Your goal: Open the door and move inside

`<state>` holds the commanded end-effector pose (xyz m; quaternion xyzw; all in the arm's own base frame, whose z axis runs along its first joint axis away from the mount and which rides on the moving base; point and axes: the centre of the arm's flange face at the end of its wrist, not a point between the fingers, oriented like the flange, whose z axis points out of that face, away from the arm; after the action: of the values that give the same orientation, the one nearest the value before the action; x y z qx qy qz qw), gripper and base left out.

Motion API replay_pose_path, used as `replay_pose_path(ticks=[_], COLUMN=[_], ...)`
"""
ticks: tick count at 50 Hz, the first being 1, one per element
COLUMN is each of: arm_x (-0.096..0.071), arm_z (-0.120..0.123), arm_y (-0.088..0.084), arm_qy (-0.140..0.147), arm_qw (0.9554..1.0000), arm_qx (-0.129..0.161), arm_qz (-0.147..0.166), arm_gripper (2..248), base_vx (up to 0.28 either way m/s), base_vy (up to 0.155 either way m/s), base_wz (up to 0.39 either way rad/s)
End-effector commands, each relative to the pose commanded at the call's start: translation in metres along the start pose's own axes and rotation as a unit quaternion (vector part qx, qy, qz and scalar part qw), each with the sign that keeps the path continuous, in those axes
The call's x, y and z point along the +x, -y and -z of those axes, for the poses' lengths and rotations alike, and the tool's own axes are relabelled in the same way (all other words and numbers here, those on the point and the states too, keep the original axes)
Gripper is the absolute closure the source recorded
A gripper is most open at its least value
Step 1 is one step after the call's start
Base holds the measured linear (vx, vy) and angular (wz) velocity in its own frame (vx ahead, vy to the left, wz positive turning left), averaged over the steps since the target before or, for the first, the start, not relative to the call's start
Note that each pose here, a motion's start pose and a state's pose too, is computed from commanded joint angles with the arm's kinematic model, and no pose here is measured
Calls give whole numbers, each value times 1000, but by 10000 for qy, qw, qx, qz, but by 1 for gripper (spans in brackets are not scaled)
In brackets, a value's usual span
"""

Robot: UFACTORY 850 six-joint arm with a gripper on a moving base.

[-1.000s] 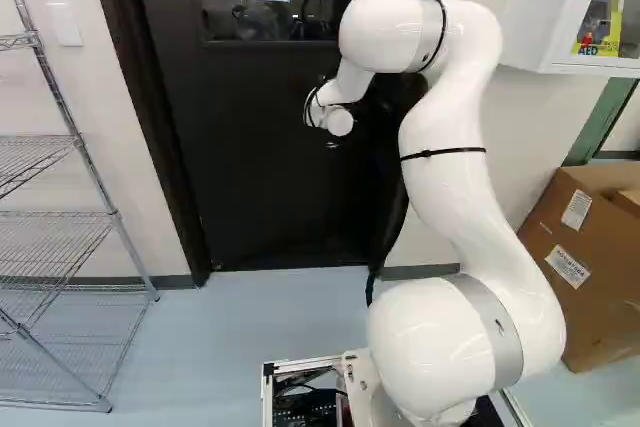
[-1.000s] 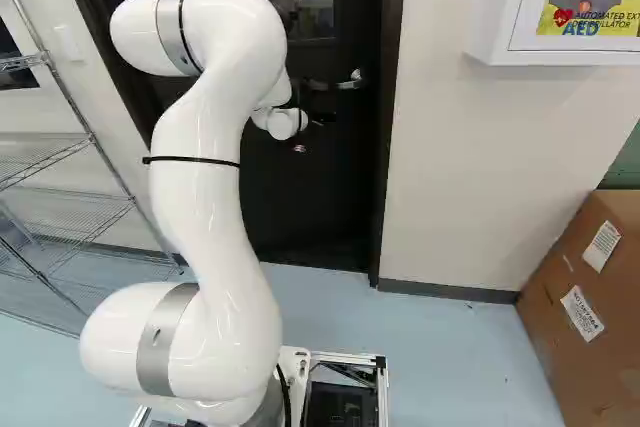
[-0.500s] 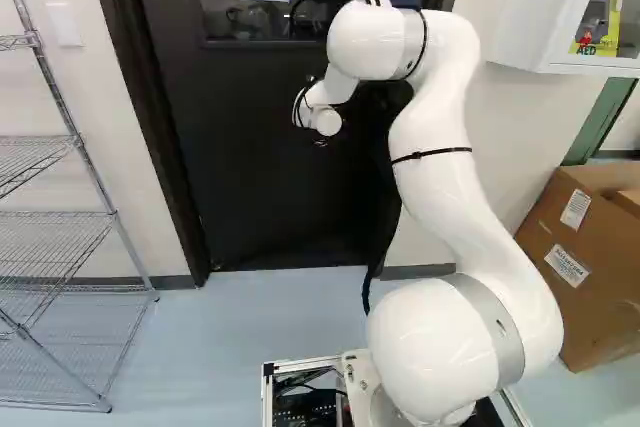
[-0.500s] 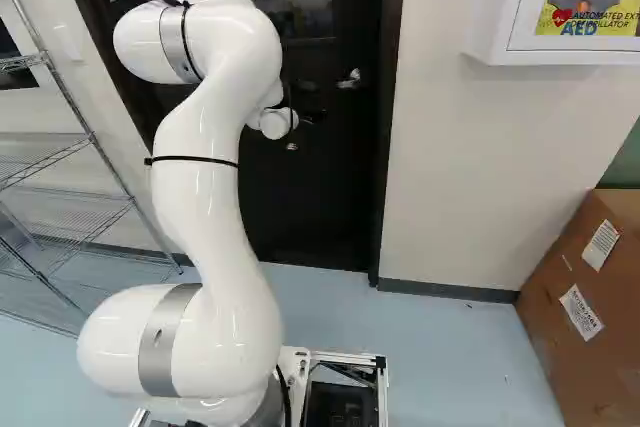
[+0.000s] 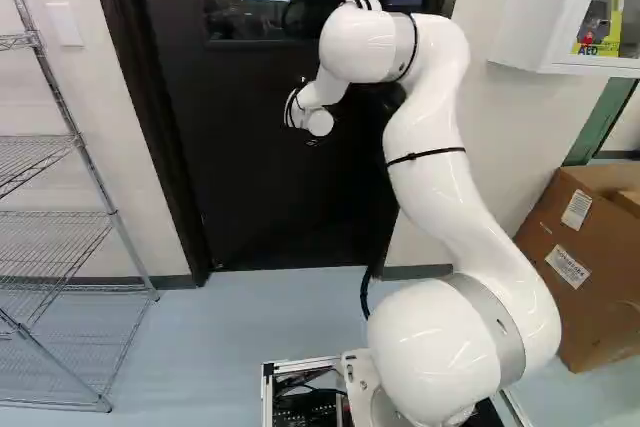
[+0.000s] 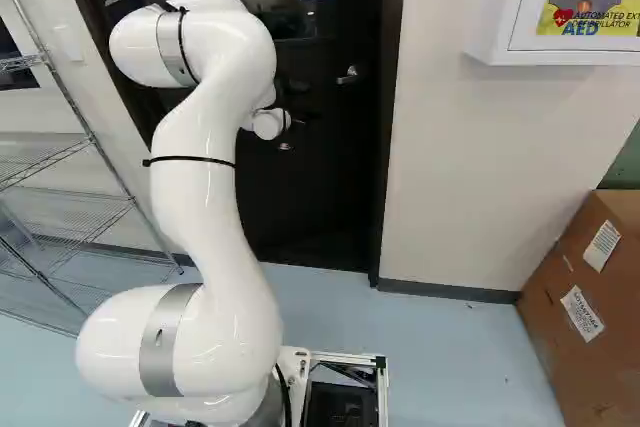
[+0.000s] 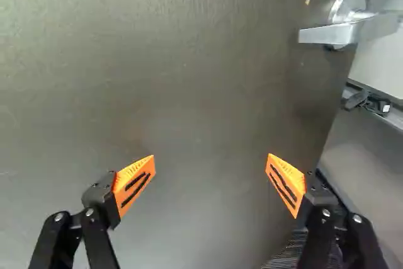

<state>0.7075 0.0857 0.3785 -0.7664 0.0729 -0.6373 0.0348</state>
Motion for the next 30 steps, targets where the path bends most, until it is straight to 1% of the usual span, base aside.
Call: replay_pose_path(ticks=[17, 30], arm_x=[3, 4], arm_z=[31, 57], arm_y=[-15, -23], arm_qy=[132, 232], arm_qw=[9999, 9996], arm_qx=[-96, -135], arm_qz=[12, 31], arm_gripper=[3, 3], base_vx=[0, 0], base_vy=[0, 0], base_wz=[0, 0])
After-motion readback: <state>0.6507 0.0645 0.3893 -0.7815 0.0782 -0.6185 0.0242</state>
